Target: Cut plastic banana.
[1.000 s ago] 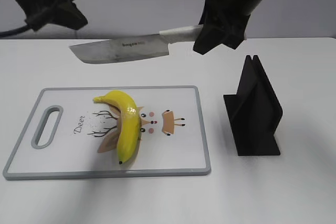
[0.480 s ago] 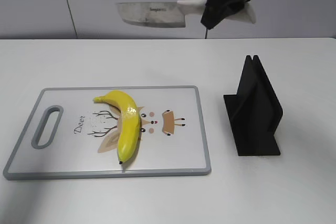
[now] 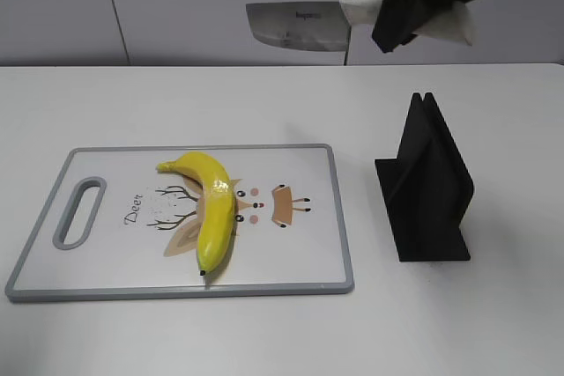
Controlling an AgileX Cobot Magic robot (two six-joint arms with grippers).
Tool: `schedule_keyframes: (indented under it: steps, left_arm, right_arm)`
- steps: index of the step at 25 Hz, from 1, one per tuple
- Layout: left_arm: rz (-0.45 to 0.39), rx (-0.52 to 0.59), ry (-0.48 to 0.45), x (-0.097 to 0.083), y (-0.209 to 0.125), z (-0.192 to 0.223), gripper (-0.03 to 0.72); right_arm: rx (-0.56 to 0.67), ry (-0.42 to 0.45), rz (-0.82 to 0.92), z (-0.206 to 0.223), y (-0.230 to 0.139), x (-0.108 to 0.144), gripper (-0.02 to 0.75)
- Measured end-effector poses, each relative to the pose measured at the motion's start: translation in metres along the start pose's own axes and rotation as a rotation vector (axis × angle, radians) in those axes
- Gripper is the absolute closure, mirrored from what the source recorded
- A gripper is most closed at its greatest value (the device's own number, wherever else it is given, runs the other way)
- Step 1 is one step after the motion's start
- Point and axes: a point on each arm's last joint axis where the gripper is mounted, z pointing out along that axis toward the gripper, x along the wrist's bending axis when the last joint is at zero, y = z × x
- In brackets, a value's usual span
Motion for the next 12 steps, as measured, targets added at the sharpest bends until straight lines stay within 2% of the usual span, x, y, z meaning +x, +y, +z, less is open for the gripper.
schedule_keyframes:
  steps: [2,7,12]
  left_arm:
    - [-0.001,-0.013,0.000,-0.005,-0.027,-0.007,0.133]
    - [0.003,-0.092,0.017,-0.015,-0.092,-0.021,0.133]
    - [0.011,-0.300,0.051,-0.025,-0.148,-0.036,0.133]
  right_arm:
    - [-0.031,-0.002,0.023,-0.013,-0.017,0.005,0.573]
    - [-0.195,-0.043,0.080,-0.029,-0.062,0.013,0.573]
    - [-0.256,-0.093,0.209,-0.029,-0.109,0.015,0.573]
